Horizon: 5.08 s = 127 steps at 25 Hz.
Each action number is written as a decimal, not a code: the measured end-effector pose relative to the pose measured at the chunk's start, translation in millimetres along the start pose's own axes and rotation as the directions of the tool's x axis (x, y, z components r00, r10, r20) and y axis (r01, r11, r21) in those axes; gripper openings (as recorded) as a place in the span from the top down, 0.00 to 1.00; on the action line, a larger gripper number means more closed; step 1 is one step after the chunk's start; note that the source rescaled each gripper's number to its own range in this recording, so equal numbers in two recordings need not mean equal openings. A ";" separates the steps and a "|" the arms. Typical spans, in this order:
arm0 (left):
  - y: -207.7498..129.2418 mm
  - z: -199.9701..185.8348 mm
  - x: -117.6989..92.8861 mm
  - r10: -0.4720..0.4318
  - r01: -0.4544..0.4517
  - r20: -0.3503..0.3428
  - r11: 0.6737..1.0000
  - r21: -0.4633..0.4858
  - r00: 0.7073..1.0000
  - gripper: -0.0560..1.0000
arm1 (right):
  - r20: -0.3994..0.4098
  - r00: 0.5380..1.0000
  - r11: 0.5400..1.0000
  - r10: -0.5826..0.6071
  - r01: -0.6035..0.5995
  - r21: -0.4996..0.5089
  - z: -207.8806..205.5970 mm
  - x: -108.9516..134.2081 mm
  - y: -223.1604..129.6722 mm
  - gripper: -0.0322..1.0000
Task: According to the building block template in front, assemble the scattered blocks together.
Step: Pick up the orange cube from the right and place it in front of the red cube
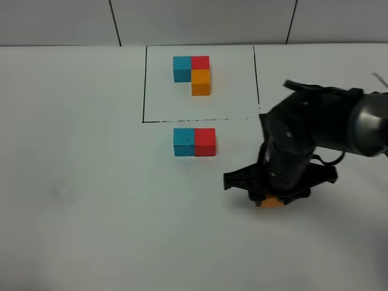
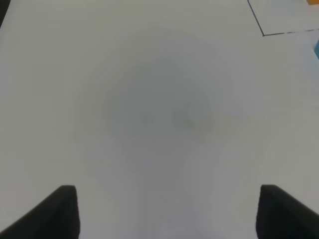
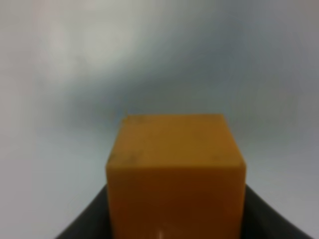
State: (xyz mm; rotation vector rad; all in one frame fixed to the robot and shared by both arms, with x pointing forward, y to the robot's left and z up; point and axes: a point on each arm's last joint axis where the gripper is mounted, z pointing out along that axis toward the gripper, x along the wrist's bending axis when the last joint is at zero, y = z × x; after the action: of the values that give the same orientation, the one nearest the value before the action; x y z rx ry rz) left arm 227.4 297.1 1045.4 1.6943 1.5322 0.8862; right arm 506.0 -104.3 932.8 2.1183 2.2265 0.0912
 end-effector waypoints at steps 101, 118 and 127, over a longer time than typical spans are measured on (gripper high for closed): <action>-0.3 0.0 0.0 0.001 -0.001 0.000 1.000 0.003 1.000 0.32 | 0.027 1.000 0.994 -0.009 0.012 -0.105 53.6 96.7 78.0 0.95; -0.3 0.0 0.0 0.001 -0.001 0.000 1.000 0.003 1.000 0.32 | 0.040 0.999 0.993 -0.021 0.026 -0.114 53.5 96.2 78.3 0.95; -0.3 0.0 0.0 0.001 -0.001 0.000 1.000 0.003 1.000 0.32 | 0.040 0.999 0.993 -0.021 0.026 -0.114 53.5 96.2 78.3 0.95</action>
State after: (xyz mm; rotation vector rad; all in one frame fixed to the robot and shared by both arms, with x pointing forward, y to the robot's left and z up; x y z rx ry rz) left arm 227.3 297.1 1045.2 1.6974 1.5332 0.8847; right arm 583.9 -4.5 885.8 2.0170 2.1683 0.1709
